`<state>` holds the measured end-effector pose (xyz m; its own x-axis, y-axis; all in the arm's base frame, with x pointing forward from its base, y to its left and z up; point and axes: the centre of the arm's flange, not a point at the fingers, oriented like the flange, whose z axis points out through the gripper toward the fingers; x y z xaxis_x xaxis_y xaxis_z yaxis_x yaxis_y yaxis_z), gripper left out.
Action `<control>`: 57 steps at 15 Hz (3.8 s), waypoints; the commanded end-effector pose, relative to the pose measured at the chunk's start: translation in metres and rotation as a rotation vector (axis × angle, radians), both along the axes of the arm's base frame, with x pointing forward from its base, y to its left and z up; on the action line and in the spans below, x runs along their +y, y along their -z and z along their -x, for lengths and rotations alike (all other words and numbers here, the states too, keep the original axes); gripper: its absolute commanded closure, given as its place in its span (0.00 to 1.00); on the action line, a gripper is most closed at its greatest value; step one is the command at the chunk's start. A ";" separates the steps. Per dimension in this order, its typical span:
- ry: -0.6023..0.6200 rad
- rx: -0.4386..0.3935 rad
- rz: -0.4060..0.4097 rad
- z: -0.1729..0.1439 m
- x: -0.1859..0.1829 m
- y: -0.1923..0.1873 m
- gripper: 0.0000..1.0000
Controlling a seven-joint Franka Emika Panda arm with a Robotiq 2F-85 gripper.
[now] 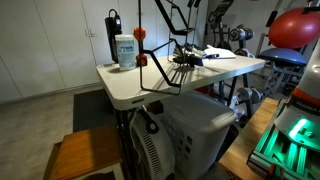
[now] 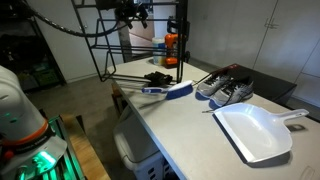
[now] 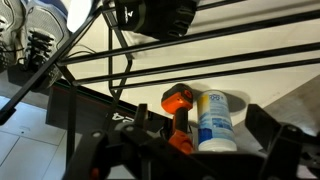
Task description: Move the black rack to the edge
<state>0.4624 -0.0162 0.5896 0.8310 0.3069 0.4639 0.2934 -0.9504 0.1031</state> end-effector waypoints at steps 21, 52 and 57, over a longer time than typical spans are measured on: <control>-0.183 0.182 -0.138 -0.052 0.005 0.001 0.00; 0.072 0.627 0.026 0.109 0.001 -0.008 0.00; 0.338 0.574 0.050 0.122 -0.047 0.015 0.00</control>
